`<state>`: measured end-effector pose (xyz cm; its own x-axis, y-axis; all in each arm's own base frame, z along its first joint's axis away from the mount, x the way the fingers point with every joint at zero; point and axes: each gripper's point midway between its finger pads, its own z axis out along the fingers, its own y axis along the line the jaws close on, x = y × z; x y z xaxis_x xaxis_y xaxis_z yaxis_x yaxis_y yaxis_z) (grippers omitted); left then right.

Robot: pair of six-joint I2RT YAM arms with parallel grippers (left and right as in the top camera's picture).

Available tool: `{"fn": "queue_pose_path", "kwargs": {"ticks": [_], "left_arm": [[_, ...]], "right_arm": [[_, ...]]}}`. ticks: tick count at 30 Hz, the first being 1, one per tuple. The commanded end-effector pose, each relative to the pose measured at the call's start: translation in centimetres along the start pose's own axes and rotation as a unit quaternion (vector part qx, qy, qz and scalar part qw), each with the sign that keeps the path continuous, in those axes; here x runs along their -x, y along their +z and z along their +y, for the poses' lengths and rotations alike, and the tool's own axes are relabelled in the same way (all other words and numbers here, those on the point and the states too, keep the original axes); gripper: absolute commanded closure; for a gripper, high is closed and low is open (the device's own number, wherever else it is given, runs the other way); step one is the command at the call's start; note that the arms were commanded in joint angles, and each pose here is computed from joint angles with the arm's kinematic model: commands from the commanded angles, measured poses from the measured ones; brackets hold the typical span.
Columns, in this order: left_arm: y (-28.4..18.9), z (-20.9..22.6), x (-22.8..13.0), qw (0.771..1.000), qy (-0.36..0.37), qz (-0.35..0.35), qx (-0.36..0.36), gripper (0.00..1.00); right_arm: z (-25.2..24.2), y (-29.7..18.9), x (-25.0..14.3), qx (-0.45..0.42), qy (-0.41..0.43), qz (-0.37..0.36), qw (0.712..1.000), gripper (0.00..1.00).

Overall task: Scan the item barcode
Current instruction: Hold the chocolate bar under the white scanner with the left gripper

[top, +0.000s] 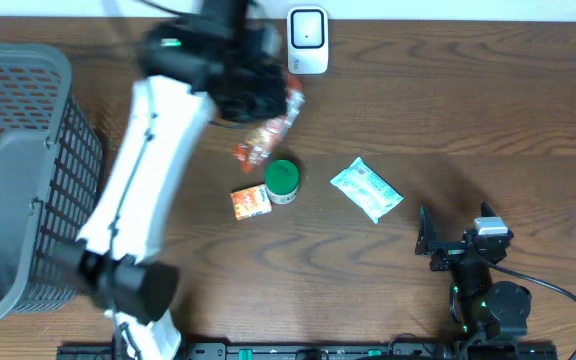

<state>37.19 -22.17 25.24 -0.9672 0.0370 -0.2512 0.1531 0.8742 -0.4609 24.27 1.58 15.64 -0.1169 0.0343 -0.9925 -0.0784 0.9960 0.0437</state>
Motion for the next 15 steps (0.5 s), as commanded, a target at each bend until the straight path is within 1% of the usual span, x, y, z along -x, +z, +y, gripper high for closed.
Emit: {"fn": "queue_pose_path", "kwargs": {"ticks": [1,5,7,8,9,12,15], "left_arm": [[5.0,-1.4,-0.9,0.999,0.030,0.041,0.014,0.92],[10.0,-2.5,-2.1,0.997,0.008,0.077,0.020,0.92],[12.4,-2.4,-2.4,0.995,-0.022,0.086,0.037,0.92],[13.6,-1.9,-2.5,0.994,-0.046,0.086,0.057,0.92],[15.5,-0.4,-2.7,0.985,-0.110,0.077,0.110,0.93],[17.9,1.4,-3.4,0.965,-0.191,0.064,0.168,0.93],[19.7,2.7,-3.9,0.945,-0.247,0.053,0.206,0.93]], "right_arm": [[-0.3,0.0,-0.1,-0.006,-0.004,0.001,1.000,0.01],[-0.3,0.0,-0.1,-0.006,-0.004,0.001,1.000,0.01],[-0.3,0.0,-0.1,-0.006,-0.004,0.001,1.000,0.01],[-0.3,0.0,-0.1,-0.006,-0.004,0.001,1.000,0.01],[-0.3,0.0,-0.1,-0.006,-0.004,0.001,1.000,0.01],[-0.3,0.0,-0.1,-0.006,-0.004,0.001,1.000,0.01],[-0.3,0.0,-0.1,-0.006,-0.004,0.001,1.000,0.01]]}}
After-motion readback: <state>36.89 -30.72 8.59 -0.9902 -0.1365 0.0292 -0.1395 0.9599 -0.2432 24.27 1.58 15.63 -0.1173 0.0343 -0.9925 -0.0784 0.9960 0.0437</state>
